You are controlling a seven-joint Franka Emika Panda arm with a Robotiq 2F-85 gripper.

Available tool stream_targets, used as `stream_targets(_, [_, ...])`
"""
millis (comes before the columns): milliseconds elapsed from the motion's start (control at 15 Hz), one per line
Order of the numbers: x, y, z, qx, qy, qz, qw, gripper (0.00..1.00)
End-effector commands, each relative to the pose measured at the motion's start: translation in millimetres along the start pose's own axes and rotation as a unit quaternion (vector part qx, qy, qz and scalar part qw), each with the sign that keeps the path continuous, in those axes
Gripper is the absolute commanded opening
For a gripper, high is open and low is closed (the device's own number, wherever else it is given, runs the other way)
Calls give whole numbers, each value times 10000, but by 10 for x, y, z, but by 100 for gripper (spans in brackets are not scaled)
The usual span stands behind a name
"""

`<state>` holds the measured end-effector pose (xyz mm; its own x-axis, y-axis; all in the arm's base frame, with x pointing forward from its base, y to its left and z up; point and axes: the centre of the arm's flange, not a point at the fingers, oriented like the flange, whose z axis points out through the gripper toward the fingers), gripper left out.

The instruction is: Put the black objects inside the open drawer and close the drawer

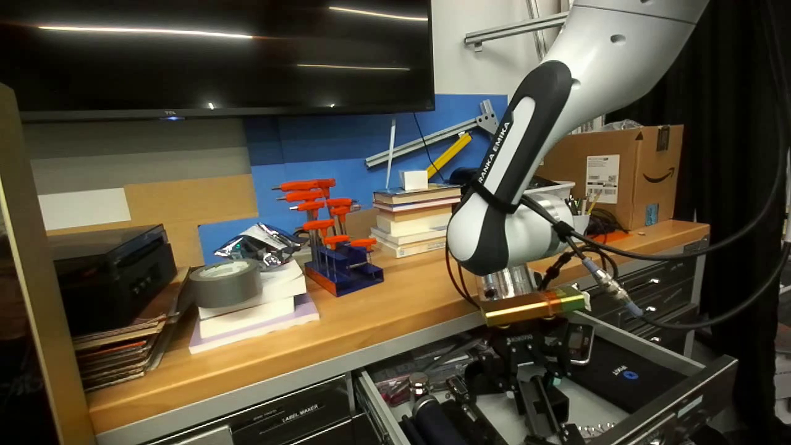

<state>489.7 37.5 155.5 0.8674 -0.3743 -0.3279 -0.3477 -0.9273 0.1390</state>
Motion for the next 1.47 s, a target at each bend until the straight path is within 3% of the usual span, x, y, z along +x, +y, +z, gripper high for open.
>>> stream_targets(0, [-223,43,75,229,-795,-537,9951,25])
stream_targets(333, [-328,96,179,339,-1635,-917,9817,25])
stream_targets(800, [-364,-8,137,407,-1755,-1253,9756,25])
stream_targets(1400, [-409,-313,334,480,-1989,-2110,9558,25])
